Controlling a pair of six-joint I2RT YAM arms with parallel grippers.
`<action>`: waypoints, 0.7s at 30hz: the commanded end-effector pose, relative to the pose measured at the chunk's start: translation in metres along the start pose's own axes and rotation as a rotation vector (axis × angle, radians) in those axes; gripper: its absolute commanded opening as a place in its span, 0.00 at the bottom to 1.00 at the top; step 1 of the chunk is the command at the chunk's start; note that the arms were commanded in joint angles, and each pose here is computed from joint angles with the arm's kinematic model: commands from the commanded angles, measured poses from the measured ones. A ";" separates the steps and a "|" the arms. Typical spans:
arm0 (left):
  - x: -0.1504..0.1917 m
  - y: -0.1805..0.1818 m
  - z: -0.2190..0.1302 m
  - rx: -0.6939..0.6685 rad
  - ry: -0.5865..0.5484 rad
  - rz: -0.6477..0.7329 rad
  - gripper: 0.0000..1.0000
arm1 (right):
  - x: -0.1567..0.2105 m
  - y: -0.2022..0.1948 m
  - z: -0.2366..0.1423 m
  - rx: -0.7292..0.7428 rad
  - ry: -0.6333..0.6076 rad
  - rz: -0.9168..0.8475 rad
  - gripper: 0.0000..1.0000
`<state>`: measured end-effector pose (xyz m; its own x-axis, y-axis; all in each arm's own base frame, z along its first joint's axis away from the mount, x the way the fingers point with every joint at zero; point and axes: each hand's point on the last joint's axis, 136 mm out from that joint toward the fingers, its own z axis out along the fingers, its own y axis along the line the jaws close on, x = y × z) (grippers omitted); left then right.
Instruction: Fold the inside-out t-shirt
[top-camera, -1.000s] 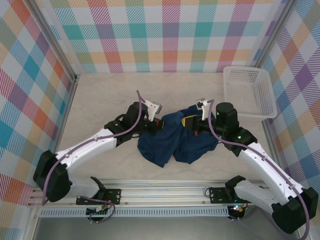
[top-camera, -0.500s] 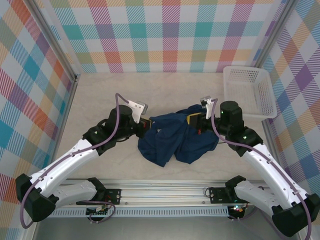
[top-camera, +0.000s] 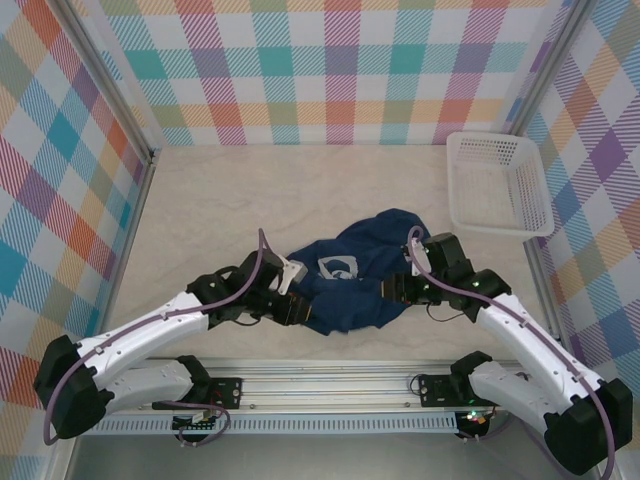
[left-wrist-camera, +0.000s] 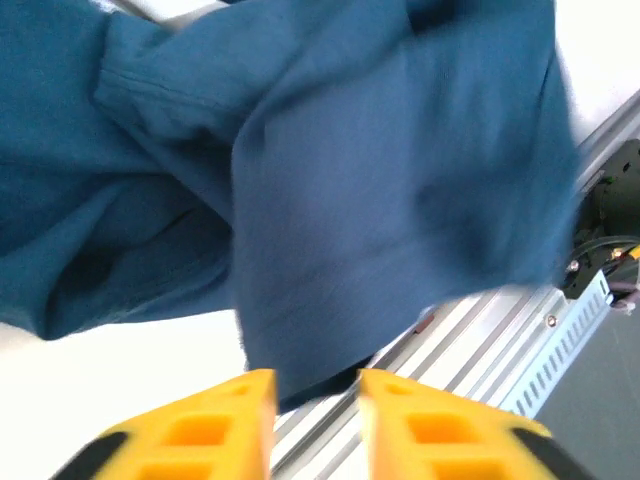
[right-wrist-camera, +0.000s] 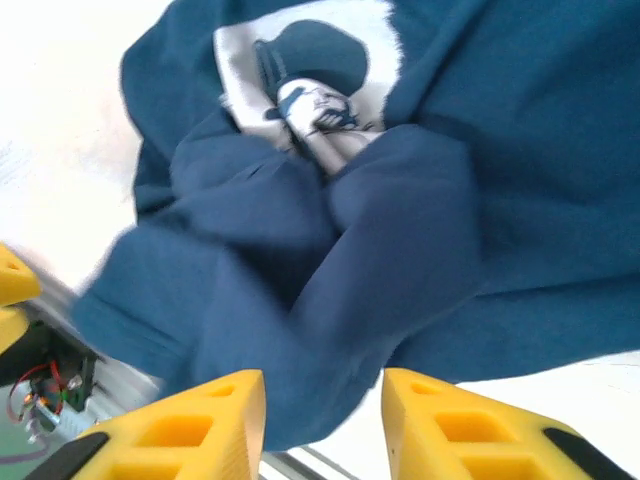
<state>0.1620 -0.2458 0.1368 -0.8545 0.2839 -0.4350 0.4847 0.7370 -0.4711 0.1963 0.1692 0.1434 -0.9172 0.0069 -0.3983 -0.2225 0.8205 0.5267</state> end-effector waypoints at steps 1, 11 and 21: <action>-0.038 -0.008 -0.018 -0.035 -0.107 0.043 0.44 | -0.039 -0.002 -0.009 0.085 -0.121 -0.024 0.38; -0.128 0.099 0.006 -0.357 -0.233 -0.171 0.66 | -0.153 -0.033 0.082 0.318 -0.155 -0.195 0.53; -0.125 0.137 0.097 -0.319 -0.001 -0.239 0.69 | -0.179 -0.077 0.176 0.445 0.035 -0.209 0.74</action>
<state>0.3448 -0.2277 0.0442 -0.9407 0.0697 -0.3321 0.1595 0.9547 -0.2513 0.4281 0.2091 0.0450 -0.8801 -0.1701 -0.4432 -0.2380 0.9659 0.1019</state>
